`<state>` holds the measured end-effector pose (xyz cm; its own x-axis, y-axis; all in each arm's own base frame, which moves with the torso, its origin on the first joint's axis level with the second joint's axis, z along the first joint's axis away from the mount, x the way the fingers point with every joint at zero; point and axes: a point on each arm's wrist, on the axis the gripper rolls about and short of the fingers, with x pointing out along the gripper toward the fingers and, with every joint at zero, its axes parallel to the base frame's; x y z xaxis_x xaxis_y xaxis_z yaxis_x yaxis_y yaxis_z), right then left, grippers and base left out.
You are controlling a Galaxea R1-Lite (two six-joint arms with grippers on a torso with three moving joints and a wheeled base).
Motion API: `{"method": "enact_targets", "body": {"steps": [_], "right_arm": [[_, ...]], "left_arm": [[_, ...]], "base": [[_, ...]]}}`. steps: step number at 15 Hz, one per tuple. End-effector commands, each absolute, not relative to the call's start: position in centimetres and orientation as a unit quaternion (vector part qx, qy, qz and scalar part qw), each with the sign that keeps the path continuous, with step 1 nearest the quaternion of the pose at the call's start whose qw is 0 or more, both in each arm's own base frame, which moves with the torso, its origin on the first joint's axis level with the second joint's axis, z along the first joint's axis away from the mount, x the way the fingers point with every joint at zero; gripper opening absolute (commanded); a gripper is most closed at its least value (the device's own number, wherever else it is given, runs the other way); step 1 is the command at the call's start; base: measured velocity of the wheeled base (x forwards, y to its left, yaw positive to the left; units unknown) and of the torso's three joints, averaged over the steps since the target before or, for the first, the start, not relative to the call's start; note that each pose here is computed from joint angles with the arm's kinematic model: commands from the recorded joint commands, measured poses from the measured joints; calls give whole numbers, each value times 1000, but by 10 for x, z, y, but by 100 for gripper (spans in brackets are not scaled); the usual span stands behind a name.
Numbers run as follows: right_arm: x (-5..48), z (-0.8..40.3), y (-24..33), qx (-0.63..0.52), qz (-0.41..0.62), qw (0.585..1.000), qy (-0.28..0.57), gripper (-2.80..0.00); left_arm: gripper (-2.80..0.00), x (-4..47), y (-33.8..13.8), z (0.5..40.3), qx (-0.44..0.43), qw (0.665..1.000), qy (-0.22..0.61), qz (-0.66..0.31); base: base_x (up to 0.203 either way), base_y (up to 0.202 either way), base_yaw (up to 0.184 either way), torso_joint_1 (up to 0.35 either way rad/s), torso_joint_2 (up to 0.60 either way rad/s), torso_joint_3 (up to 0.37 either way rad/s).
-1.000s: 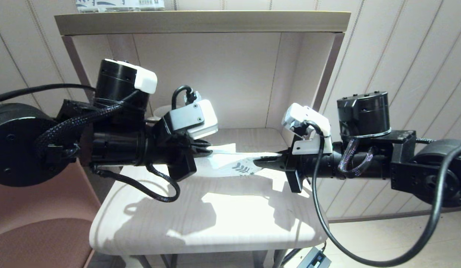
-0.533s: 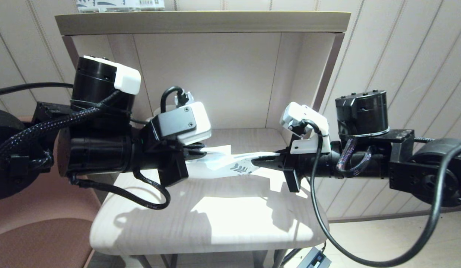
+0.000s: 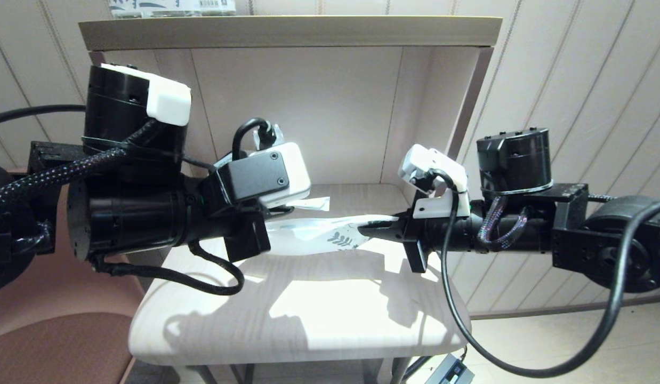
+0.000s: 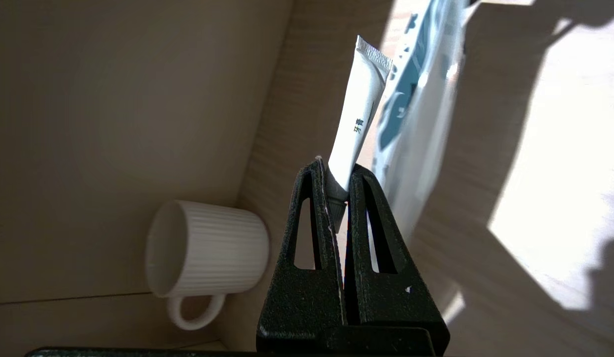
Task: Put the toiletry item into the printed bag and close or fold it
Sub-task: Place the toothpaste in the storage bag
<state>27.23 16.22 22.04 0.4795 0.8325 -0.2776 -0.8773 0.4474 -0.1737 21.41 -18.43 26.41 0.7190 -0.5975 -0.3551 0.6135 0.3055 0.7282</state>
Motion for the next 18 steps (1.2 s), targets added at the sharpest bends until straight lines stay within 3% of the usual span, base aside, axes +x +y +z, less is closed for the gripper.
{"method": "enact_targets", "body": {"steps": [1,6,13,18], "right_arm": [[273,220,162,-148,506,846,75,-280],[271,220,162,-149,507,846,75,-280],[270,210,160,-146,510,843,89,-280],[276,211,162,-145,511,844,77,-280]], "left_arm": [[-280,216,-186,269,463,812,-8,-355],[-280,216,-184,275,529,786,-43,-316],[-280,210,-182,278,613,719,-58,-321],[-280,203,-178,286,618,713,-63,-324]], "base": [[0,0,0,0,0,0],[0,0,0,0,0,0],[0,0,0,0,0,0],[0,0,0,0,0,0]]}}
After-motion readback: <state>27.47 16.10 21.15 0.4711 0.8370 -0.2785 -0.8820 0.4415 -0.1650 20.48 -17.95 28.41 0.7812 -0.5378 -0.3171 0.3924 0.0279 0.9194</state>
